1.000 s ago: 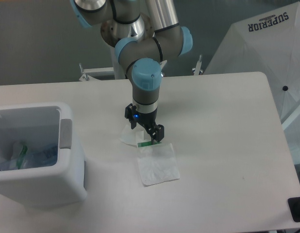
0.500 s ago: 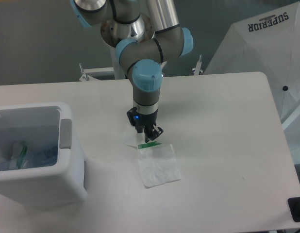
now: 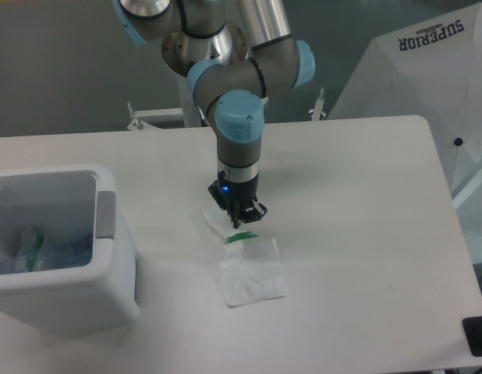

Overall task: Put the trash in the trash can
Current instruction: 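Lift the bag and swing it over the trash bin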

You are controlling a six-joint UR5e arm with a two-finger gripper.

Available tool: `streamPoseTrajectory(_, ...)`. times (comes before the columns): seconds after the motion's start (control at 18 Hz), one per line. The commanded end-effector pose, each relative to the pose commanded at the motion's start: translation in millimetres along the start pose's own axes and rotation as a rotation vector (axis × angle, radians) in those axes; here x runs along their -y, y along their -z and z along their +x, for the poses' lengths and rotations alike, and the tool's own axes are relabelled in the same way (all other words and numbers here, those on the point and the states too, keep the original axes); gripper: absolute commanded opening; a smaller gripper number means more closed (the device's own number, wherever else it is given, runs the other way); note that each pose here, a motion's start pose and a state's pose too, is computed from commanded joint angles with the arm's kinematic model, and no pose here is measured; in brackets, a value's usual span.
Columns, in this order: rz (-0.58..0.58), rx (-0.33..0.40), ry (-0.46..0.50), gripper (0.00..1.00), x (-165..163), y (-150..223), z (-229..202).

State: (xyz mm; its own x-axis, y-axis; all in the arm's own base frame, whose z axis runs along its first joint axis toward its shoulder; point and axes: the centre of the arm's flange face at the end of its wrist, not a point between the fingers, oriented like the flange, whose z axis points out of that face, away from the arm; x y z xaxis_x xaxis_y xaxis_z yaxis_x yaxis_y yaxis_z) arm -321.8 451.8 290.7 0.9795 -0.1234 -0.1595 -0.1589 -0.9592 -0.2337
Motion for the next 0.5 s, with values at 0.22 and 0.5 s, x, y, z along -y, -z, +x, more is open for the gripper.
streamPoseTrajectory(0.22,0.140,0.003,0.120,0.00,13,74,-28)
streamPoseTrajectory(0.5,0.397,-0.024,0.354,0.00,38,165,-41)
